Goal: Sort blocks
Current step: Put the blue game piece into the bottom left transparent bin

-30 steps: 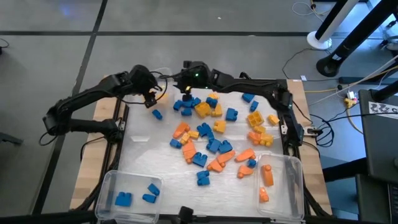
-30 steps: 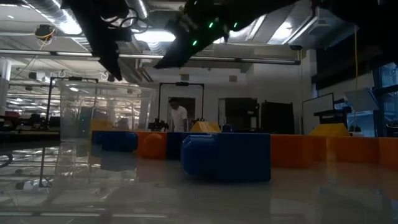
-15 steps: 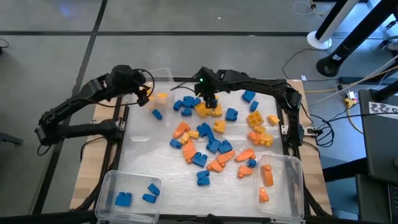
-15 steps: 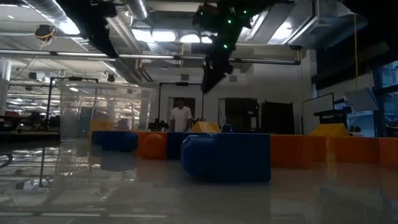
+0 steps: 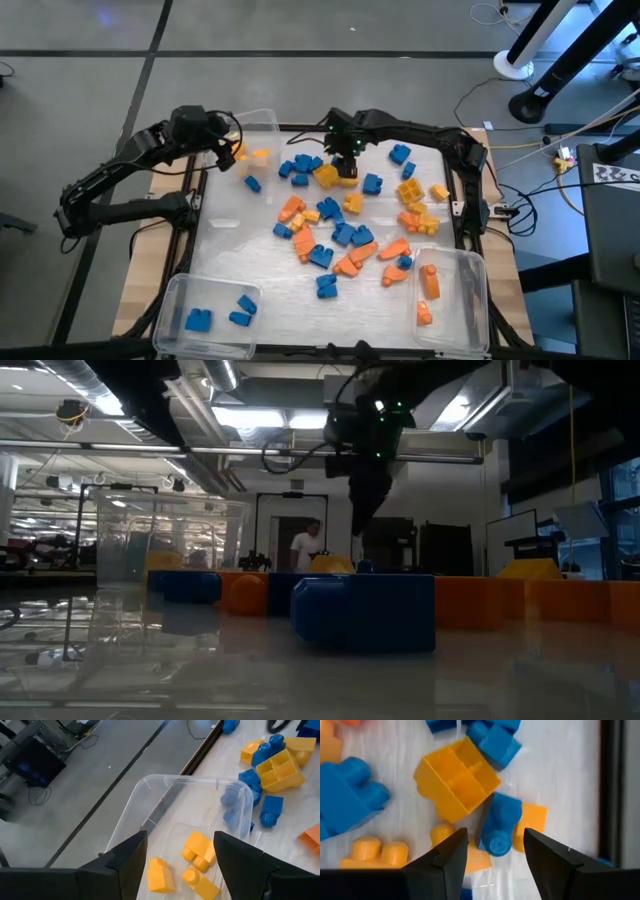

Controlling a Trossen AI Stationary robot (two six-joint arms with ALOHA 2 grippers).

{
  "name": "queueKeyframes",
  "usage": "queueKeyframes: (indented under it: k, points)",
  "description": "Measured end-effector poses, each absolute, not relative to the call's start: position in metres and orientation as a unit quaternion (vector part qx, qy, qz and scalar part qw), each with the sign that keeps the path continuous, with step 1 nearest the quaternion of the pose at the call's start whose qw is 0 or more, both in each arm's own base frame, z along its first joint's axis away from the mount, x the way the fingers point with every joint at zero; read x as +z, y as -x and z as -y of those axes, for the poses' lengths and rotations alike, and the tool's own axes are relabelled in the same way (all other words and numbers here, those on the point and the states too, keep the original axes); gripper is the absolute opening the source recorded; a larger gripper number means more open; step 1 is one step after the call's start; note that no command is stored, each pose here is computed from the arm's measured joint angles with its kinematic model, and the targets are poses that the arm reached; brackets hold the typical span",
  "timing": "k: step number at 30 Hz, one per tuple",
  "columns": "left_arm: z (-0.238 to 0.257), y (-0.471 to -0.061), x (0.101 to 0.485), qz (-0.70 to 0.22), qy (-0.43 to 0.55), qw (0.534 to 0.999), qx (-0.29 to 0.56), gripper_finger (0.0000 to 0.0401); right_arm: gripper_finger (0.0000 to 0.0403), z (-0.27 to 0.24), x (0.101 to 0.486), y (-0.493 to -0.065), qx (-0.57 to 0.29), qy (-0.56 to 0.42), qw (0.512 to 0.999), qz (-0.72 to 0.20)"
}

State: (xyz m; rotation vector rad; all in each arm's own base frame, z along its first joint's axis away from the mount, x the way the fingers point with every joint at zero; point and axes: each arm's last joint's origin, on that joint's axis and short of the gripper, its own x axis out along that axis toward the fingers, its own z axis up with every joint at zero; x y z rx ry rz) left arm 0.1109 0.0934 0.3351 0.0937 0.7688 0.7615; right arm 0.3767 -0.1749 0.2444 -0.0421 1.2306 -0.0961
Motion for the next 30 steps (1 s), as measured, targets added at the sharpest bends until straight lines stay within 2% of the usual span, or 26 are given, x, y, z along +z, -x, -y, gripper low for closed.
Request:
queueKeyframes:
  k: [6,19,30]
  points:
    - [-0.092,-0.109,0.332,-0.382,-0.04,0.851,0.358,0.0218,0.0193,0.185,0.234,-0.37,-0.053,-0.008,0.814,-0.579]
    - [-0.092,-0.109,0.332,-0.381,-0.039,0.851,0.358,0.0218,0.0193,0.184,0.209,-0.369,-0.069,0.003,0.815,-0.575]
    - [-0.092,-0.109,0.332,-0.378,-0.032,0.852,0.361,0.0218,0.0193,0.185,0.205,-0.368,-0.082,0.012,0.811,-0.58]
